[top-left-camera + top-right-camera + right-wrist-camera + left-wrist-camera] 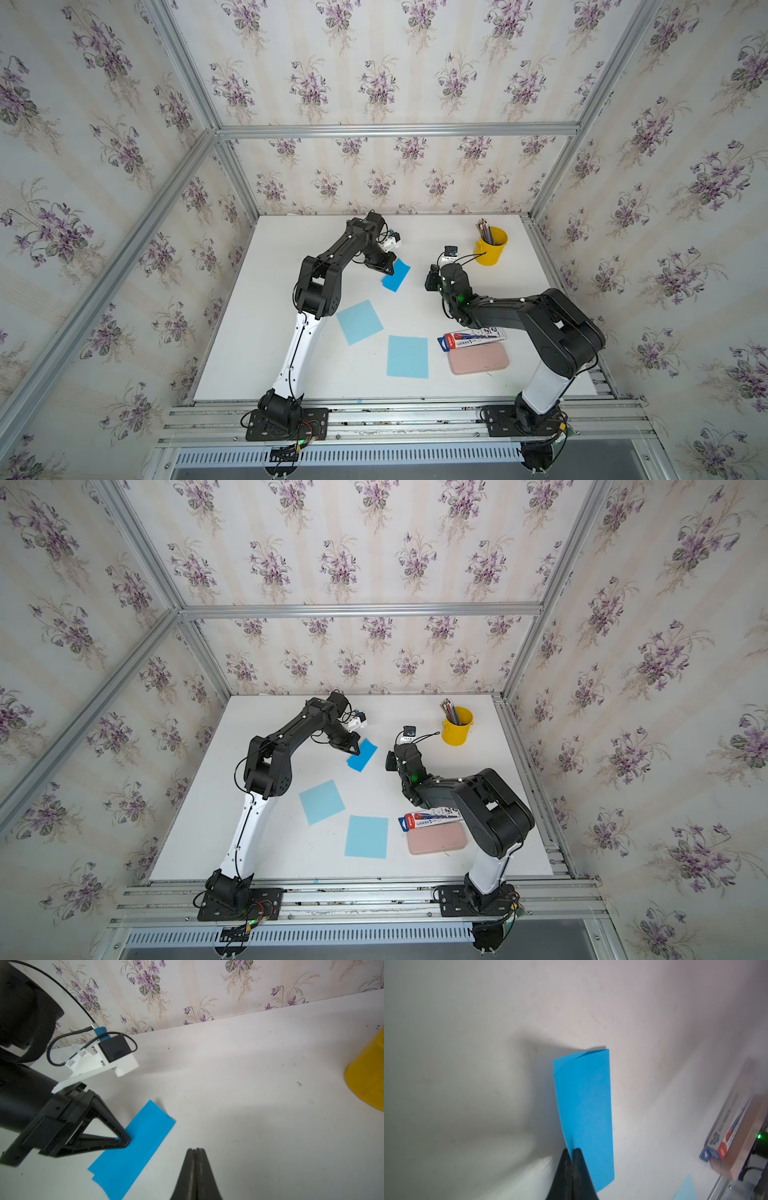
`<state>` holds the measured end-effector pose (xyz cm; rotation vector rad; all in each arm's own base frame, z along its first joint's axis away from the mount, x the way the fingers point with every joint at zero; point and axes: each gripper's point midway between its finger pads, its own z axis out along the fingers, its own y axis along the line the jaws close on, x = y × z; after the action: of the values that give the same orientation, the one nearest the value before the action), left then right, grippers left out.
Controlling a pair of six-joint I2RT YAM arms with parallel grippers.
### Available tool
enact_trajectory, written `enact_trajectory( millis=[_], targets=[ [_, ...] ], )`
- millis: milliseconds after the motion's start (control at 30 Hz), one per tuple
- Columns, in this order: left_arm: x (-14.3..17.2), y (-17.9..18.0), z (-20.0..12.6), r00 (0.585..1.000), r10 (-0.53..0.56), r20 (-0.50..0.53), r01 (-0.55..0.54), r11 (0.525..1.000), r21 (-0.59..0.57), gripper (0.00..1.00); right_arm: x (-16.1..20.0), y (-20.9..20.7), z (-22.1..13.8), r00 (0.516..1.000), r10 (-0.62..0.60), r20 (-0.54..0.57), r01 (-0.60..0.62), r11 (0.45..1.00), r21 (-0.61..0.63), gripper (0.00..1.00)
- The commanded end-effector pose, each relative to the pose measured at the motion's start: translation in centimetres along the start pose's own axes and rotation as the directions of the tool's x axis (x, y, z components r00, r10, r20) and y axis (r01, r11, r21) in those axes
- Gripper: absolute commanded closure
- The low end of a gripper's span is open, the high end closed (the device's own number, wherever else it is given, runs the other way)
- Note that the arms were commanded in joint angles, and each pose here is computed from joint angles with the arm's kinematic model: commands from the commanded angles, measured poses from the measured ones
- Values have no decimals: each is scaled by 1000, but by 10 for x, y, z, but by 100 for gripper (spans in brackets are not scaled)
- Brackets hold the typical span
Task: Fold the square paper along the opposite sides
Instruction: Smooth out the paper at the center of the board, then place the paper at the center of the board.
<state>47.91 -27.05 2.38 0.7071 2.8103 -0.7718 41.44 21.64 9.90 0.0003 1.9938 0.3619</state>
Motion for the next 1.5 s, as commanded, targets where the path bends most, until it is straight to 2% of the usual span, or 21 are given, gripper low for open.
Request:
enact_trajectory(
  millis=[0, 100, 133, 233, 300, 567, 700, 833, 1067, 1200, 1300, 1467],
  targets=[
    [-46, 9, 0, 952, -250, 177, 243, 968, 60, 100, -1, 10, -1, 1000, -14, 3, 14, 998, -58, 100],
    [-58, 20, 4, 915, -342, 214, 335, 940, 71, 100, 0, 13, -1, 1000, -6, 3, 7, 996, -84, 100],
    [-61, 23, 5, 903, -364, 228, 357, 931, 73, 95, 0, 14, -1, 1000, 0, 0, 0, 996, -89, 100],
    [-68, 32, 8, 876, -405, 261, 403, 913, 65, 89, 4, 15, -4, 1000, 16, -4, -17, 994, -105, 100],
    [-72, 37, 7, 869, -410, 278, 412, 910, 52, 87, 6, 13, -5, 1000, 21, -6, -22, 994, -105, 100],
    [-79, 42, -3, 857, -390, 337, 410, 912, 14, 56, 9, 5, -4, 999, 45, -16, -46, 994, -102, 100],
    [-79, 45, -11, 847, -382, 369, 414, 910, -10, 51, 10, 4, -3, 999, 48, -20, -50, 993, -103, 100],
    [-86, 40, -25, 841, -350, 412, 391, 920, -15, 46, 12, 4, -3, 999, 49, -24, -51, 993, -103, 100],
    [-101, 17, -43, 840, -228, 492, 272, 962, -17, 35, 12, 7, 0, 998, 54, -31, -57, 992, -116, 100],
    [-108, 0, -53, 833, -159, 529, 188, 982, -1, 34, 12, 10, 2, 998, 55, -38, -59, 990, -130, 100],
    [-110, -12, -62, 829, -92, 551, 129, 991, -29, 36, 12, 14, 3, 998, 51, -45, -58, 987, -147, 100],
    [-99, -14, -81, 812, -47, 582, 131, 986, -103, 37, 8, 26, 1, 998, 37, -55, -47, 978, -202, 100]
  ],
)
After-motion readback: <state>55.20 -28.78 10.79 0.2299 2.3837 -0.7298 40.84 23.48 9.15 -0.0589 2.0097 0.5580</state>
